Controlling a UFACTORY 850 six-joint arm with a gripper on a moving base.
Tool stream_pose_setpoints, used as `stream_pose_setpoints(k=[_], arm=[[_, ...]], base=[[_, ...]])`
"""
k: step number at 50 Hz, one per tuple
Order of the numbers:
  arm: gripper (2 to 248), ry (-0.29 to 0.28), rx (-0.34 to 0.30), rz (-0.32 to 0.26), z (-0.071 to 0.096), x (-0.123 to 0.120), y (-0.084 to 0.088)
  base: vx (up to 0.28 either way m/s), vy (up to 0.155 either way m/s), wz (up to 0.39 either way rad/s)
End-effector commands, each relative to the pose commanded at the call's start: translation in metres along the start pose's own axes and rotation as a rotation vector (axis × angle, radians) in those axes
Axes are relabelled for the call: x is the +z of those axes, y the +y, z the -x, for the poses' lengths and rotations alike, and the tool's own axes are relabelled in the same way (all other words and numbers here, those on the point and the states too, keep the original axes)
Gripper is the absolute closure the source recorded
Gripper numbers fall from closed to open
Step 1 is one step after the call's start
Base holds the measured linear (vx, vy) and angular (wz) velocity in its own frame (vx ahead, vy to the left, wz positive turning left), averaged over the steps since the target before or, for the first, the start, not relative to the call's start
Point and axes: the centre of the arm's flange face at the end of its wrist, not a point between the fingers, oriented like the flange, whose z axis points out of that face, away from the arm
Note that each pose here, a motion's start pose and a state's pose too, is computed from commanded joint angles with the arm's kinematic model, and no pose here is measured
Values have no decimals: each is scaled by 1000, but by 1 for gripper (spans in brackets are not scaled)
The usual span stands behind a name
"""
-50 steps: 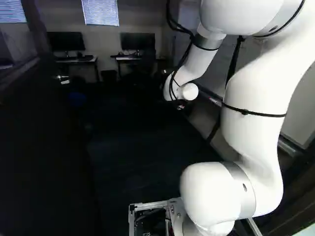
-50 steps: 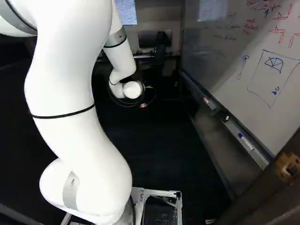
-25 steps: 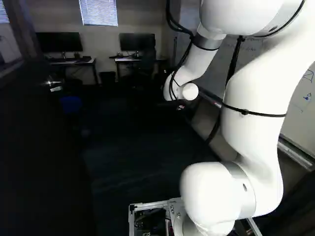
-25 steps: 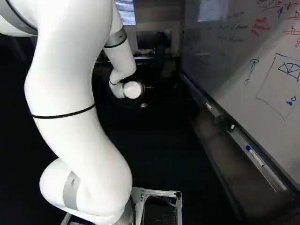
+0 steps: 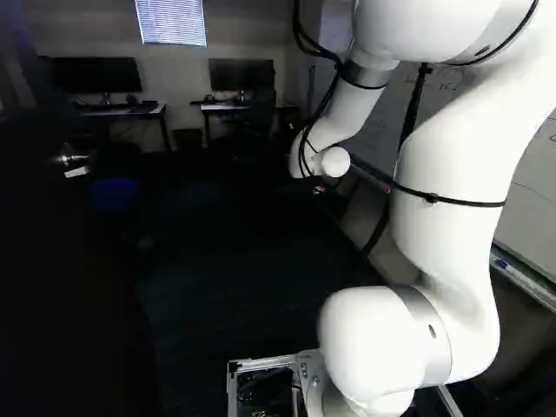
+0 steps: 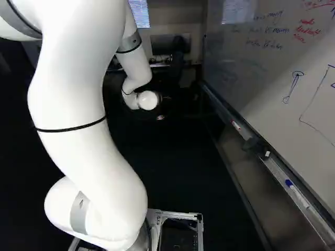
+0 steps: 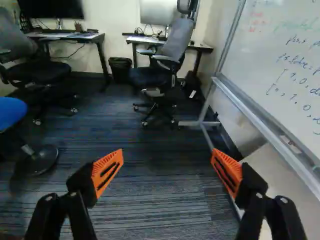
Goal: Open the door and move inside
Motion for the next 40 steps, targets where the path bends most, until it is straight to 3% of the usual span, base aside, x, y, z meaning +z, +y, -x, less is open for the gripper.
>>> stream_pose_setpoints(k=[40], arm=[[3,0,0,0,0,0,0]], base=[[191,0,-13]])
